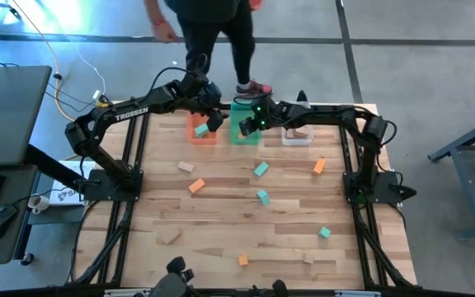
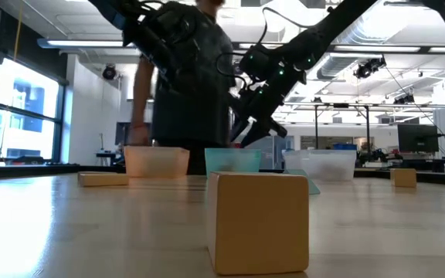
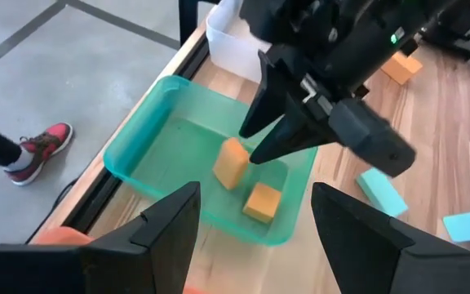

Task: Sort & place blocks by color
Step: Put the light blue block into the orange bin

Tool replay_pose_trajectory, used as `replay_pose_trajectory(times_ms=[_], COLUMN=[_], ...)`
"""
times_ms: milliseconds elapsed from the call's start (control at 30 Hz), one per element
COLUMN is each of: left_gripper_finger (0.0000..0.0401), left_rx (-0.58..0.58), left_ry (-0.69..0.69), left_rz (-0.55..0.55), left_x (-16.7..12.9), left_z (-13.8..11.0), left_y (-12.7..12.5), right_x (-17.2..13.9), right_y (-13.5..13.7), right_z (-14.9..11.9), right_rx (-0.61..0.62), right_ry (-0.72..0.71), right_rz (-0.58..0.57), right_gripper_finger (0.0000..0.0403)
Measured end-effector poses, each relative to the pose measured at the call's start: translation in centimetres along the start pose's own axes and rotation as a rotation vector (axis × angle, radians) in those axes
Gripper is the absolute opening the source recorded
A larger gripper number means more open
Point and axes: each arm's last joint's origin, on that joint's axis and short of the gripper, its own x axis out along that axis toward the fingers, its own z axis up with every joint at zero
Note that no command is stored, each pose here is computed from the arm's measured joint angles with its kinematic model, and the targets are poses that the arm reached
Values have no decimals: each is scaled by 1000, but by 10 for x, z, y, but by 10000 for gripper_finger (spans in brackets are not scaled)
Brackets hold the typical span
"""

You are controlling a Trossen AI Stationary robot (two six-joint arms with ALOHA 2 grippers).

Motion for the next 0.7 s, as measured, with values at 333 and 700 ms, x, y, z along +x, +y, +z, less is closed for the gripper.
replay_pose_trajectory(times_ms=[333, 700], left_gripper_finger=[222, 222], left_rx=[56, 38], left_ry=[80, 243], left_rz=[68, 92], left_x=[-24, -49], left_z=[-6, -21], left_y=[-4, -11], right_x=[-27, -62], right_y=[11, 27], right_z=[10, 17], right_rx=[26, 6], right_ry=[-61, -134], right_rz=[38, 101], right_gripper_finger=[157, 147])
